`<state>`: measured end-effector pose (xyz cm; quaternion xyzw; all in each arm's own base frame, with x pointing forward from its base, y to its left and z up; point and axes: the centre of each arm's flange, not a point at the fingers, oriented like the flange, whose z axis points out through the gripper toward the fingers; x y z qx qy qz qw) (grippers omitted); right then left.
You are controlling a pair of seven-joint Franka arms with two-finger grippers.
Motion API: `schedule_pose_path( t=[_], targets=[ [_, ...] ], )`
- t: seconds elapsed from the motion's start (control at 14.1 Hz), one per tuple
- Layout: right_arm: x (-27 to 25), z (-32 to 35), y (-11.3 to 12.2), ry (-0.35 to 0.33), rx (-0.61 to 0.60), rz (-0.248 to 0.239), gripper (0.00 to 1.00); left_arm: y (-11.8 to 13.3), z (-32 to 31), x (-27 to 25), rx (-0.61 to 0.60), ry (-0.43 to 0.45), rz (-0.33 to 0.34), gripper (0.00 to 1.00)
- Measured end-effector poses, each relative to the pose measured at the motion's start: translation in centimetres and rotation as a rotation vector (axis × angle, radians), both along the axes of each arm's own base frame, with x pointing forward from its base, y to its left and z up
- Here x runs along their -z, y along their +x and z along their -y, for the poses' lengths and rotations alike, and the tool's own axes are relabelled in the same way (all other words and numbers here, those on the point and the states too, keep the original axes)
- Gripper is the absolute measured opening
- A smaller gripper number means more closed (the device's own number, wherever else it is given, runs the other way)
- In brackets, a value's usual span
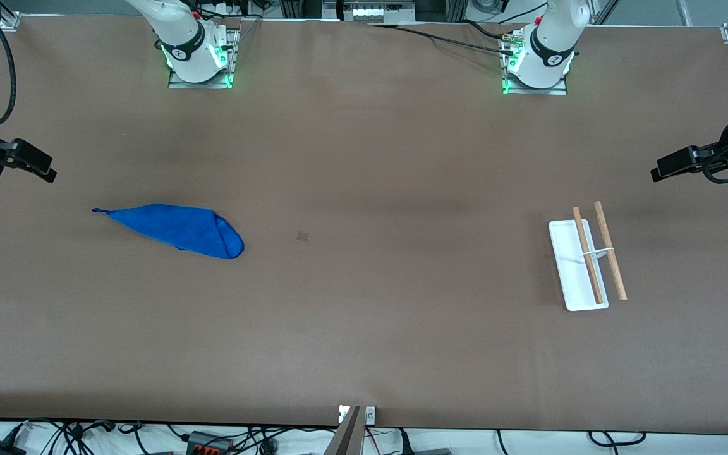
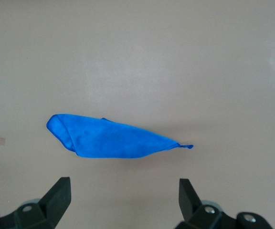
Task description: Pass towel and hang on rack
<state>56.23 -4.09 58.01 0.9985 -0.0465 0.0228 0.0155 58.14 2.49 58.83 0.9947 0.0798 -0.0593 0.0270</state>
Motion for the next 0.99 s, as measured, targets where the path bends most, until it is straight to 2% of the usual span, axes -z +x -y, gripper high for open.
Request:
schedule_pose_path(
  t=[0.99],
  targets=[
    [0.33, -1.01, -0.21, 0.001, -0.057, -0.043, 1.0, 0.01, -0.05, 0.03, -0.001, 0.0, -0.001, 1.0]
  ],
)
